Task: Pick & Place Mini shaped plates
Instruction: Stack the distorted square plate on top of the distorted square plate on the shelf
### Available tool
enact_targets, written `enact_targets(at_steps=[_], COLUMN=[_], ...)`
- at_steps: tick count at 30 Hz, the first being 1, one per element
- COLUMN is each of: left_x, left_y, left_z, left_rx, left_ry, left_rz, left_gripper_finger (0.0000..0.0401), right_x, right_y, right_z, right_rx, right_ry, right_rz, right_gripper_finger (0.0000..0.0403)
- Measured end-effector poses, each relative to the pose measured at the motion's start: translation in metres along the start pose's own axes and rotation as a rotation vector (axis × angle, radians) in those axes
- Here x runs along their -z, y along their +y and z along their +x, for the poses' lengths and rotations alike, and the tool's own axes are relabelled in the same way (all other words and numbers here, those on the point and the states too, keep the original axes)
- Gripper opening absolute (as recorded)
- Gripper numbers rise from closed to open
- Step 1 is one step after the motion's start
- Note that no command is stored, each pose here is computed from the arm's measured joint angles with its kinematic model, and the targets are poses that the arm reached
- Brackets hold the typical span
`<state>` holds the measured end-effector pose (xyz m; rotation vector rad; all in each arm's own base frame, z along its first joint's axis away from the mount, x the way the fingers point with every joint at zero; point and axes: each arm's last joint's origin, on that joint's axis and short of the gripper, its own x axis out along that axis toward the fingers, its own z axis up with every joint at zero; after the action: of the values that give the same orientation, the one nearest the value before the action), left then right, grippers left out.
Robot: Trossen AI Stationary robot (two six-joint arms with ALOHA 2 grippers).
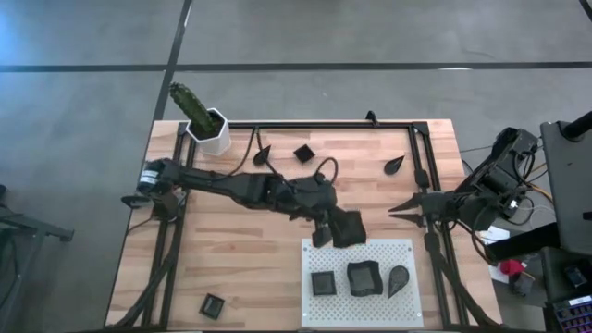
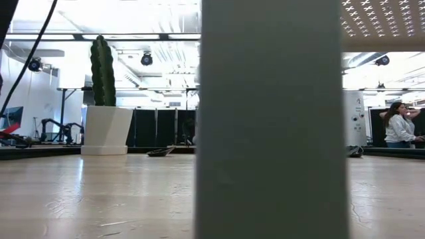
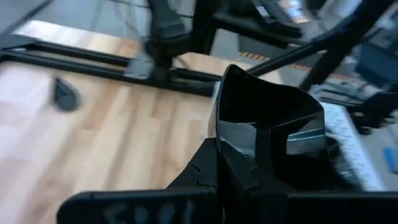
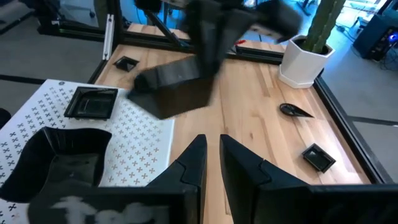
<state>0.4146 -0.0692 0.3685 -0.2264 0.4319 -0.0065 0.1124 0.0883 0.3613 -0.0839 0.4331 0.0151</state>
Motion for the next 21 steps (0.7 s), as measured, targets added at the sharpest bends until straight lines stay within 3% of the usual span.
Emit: enact_targets(at_steps=[11, 21], left_x=[0.016, 0.027], left_y=[-0.031, -0.055], left_z=[0.036, 0.059], left_rx=[0.174, 0.248], left_ry=[-0.024, 0.023], left_rz=[-0.087, -0.092], left_gripper_finger=[0.0000, 0.0000], right_x=[0.000, 0.000], right_y=[-0.001, -0.001], right_z=[-0.001, 0.000], right_rx=[0.003, 0.007], right_ry=[-0.002, -0.003], right_rz=[-0.017, -0.017], right_gripper_finger=[0.0043, 0.0043])
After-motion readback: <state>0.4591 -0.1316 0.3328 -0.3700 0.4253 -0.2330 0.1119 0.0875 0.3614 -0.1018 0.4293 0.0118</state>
